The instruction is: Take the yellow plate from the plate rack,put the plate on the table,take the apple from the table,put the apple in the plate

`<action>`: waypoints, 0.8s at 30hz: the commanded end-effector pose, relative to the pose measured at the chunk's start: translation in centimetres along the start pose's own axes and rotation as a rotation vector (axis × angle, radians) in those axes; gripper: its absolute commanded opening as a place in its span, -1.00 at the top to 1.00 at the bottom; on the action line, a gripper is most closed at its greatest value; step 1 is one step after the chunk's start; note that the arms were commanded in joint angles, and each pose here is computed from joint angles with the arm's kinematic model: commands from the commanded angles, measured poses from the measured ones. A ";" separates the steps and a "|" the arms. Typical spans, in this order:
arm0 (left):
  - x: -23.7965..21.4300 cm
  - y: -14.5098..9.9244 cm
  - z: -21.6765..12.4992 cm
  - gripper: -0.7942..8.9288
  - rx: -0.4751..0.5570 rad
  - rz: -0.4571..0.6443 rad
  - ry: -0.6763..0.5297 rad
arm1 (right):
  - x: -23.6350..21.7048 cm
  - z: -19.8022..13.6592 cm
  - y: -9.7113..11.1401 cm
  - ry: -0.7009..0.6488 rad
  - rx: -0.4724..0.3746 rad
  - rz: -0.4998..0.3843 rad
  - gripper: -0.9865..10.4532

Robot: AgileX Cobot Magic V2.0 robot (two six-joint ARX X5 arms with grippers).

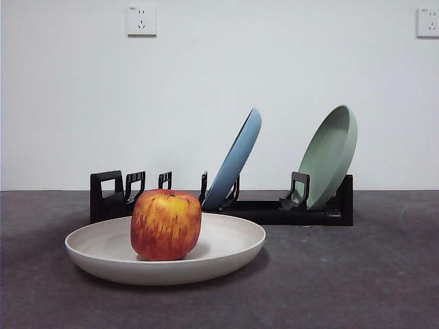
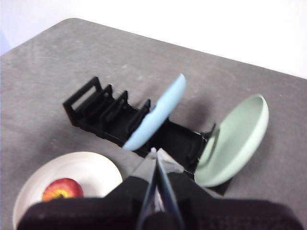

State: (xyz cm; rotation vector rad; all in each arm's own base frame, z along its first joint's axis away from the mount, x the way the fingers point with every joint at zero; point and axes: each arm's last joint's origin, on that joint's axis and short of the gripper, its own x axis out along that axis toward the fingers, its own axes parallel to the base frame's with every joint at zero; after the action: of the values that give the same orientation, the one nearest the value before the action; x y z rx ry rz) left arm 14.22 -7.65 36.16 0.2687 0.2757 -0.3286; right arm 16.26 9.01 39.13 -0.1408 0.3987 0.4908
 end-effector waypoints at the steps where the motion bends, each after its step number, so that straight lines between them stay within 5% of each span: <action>1: 0.0 0.1 -2.0 0.86 -0.078 0.008 -0.012 | 0.4 -3.2 -0.1 0.005 0.046 -0.033 0.85; 13: -0.3 -1.1 -11.4 0.86 -0.283 0.032 -0.051 | 0.6 -14.4 0.2 -0.063 0.223 -0.078 0.85; 17: -0.5 -1.3 -12.1 0.85 -0.307 0.022 -0.020 | 0.4 -14.9 0.0 -0.034 0.222 -0.170 0.85; 24: -0.3 -1.4 -12.8 0.84 -0.290 0.023 0.059 | 0.4 -15.1 -0.1 -0.016 0.219 -0.176 0.85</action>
State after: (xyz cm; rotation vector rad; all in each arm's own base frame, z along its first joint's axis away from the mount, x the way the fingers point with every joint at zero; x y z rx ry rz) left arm 10.59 -4.98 24.09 0.0084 0.3782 -0.2569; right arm 11.53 5.75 25.25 0.0283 0.4180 0.2778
